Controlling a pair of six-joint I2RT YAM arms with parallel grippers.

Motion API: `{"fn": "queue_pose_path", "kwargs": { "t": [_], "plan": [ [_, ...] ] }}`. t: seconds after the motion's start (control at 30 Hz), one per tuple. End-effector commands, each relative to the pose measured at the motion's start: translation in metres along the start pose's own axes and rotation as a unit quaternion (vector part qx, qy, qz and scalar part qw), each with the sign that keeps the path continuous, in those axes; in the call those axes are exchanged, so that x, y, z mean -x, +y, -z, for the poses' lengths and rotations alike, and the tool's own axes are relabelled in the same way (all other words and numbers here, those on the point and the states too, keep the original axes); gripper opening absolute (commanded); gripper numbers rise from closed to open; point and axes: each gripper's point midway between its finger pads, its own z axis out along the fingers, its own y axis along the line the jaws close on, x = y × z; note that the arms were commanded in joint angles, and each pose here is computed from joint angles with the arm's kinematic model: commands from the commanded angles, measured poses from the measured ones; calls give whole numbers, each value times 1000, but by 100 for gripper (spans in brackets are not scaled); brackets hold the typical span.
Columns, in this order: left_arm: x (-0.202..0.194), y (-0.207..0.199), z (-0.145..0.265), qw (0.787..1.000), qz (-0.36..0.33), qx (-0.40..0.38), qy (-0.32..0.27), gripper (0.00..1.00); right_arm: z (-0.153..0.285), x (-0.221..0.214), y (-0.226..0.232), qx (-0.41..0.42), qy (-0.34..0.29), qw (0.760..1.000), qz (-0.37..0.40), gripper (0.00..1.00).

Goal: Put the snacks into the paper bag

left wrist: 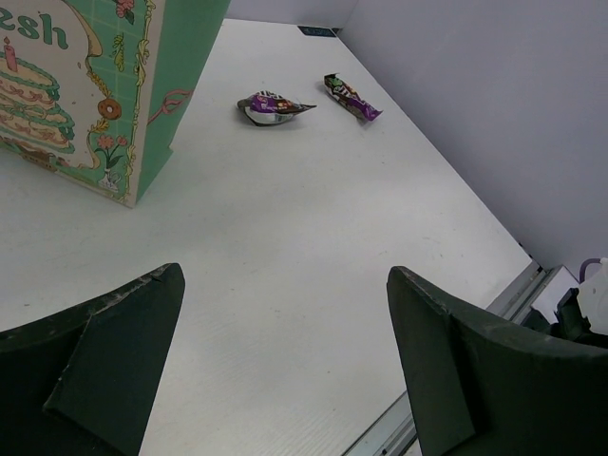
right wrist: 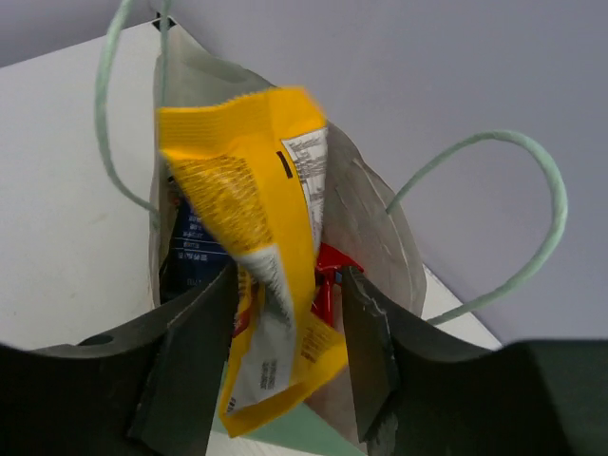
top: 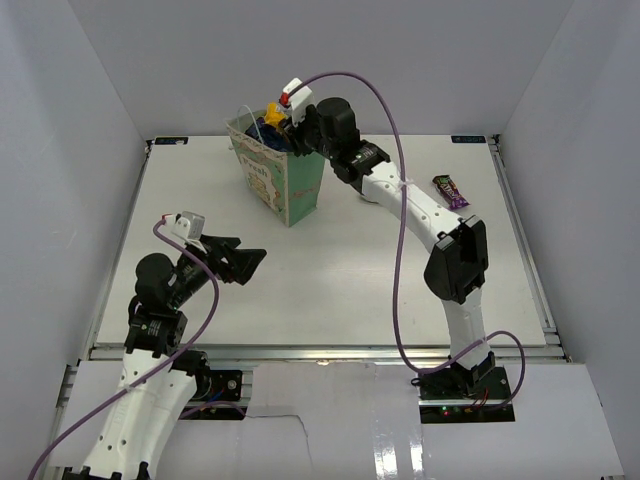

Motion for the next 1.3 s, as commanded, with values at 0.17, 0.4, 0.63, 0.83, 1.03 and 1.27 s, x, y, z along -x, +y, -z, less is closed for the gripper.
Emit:
{"fn": "queue_pose_path", "kwargs": {
  "t": [0.17, 0.4, 0.63, 0.83, 1.03, 1.27],
  "plan": [
    [5, -4, -1, 1000, -9, -11, 1, 98, 14, 63, -22, -43, -90, 995, 6, 75],
    [3, -14, -1, 999, -9, -43, 4, 98, 72, 77, -13, 57, -77, 995, 15, 91],
    [-8, -19, -15, 996, 25, -80, 40, 96, 217, -10, 17, 292, -44, 954, -49, 97],
    [-42, -48, -74, 988, -3, -86, 125, 91, 296, -145, -6, 201, 50, 966, -155, 96],
    [-61, -88, -159, 969, -110, -72, 211, 93, 346, -193, -25, 174, 61, 965, -187, 95],
    [-91, -94, -246, 924, -262, -143, 240, 95, 369, -213, -23, 157, 76, 976, -131, 95]
  ]
}}
